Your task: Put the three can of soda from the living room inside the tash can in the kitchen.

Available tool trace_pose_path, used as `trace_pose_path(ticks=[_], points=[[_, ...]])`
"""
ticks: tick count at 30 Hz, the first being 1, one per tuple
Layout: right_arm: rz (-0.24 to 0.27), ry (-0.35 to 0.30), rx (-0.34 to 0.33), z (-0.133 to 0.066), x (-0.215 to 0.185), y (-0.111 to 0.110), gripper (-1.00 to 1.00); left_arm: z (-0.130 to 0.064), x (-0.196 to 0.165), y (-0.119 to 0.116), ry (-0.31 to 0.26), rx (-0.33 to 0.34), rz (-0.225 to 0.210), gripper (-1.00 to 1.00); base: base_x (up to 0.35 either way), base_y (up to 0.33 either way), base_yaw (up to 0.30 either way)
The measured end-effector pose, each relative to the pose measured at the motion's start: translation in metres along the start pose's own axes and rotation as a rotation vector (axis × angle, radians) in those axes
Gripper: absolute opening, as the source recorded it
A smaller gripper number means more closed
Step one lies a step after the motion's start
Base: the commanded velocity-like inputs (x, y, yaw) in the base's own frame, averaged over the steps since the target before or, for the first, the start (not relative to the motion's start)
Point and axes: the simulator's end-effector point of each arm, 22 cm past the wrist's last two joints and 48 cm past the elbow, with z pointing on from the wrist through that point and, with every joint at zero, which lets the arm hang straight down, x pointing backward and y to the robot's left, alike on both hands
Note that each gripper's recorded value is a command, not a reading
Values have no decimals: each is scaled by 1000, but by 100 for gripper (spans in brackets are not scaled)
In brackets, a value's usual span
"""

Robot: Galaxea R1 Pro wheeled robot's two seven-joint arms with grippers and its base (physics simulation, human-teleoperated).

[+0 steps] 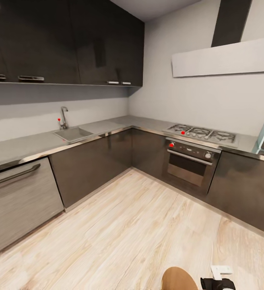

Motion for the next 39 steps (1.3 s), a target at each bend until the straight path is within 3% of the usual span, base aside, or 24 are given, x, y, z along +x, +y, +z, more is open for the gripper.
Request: trace_pose_path(ticks=[39], points=[[-14, 43, -3, 7, 20, 3, 100, 3, 16, 3, 39, -2, -21, 100, 51, 0, 0]])
